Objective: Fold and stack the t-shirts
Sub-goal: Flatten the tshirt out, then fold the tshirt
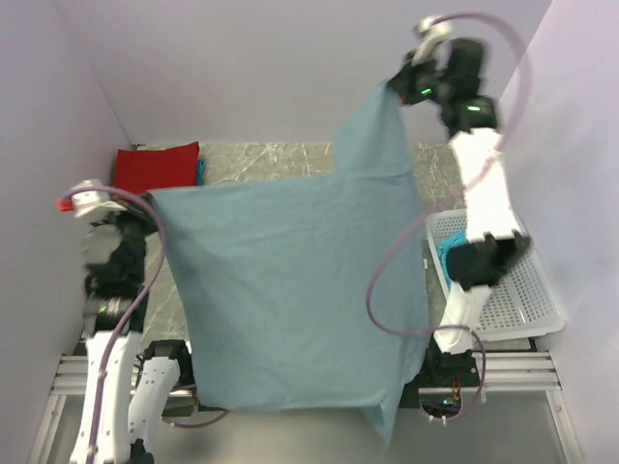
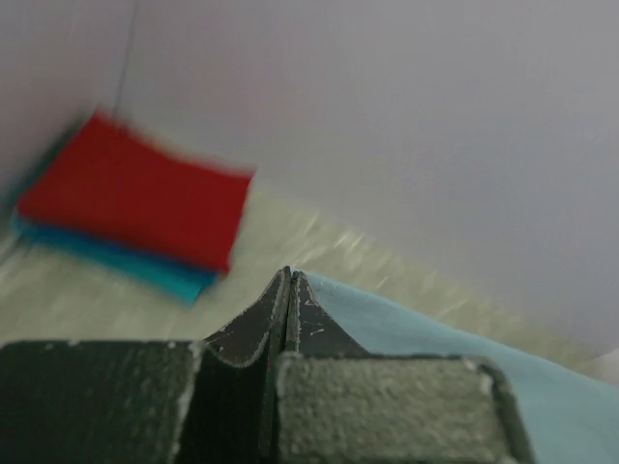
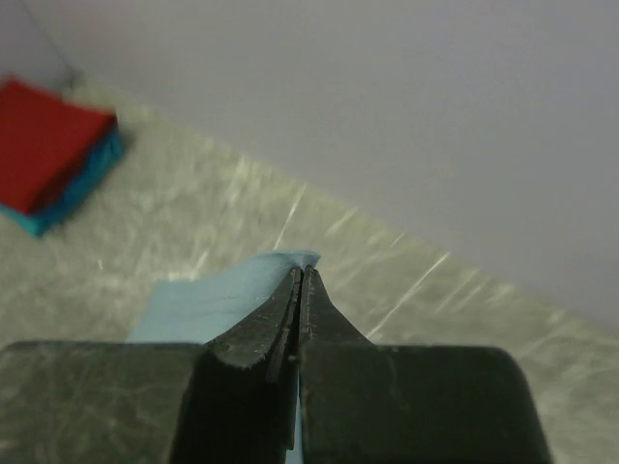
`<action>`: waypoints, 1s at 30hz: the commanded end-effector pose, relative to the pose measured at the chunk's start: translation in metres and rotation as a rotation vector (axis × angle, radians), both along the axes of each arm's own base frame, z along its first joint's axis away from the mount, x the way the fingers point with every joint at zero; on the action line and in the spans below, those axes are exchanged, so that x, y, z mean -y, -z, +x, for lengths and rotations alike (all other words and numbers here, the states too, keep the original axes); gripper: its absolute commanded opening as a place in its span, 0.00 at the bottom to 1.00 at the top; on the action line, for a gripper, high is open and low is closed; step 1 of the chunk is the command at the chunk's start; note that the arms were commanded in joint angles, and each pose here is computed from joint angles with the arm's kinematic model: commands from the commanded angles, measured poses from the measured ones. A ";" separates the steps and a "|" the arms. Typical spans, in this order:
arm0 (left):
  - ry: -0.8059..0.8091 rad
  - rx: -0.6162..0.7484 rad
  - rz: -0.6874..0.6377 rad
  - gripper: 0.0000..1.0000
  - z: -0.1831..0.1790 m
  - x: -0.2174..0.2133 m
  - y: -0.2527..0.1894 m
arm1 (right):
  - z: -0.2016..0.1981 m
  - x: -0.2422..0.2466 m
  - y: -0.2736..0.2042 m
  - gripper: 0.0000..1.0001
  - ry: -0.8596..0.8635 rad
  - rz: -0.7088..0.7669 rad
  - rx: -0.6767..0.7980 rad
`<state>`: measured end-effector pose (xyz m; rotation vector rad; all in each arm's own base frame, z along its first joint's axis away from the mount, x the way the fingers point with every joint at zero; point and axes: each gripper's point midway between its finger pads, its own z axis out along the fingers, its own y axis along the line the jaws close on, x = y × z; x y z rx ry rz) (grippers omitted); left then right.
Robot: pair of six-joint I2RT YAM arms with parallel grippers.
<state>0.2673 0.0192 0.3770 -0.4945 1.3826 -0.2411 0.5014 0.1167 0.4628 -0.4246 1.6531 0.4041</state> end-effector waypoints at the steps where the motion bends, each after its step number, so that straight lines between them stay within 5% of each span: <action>1: -0.118 -0.078 -0.040 0.00 0.028 -0.021 0.054 | 0.036 -0.054 0.092 0.00 -0.112 -0.070 -0.154; 6: -0.168 -0.316 -0.171 0.00 0.072 -0.056 0.159 | 0.086 -0.106 0.182 0.00 -0.146 -0.142 -0.221; 12: -0.263 -0.447 -0.218 0.00 0.109 -0.114 0.196 | 0.120 -0.129 0.247 0.00 -0.116 -0.162 -0.228; 30: -0.107 -0.505 -0.148 0.00 0.187 -0.129 0.219 | 0.150 -0.083 0.189 0.00 0.035 -0.092 -0.089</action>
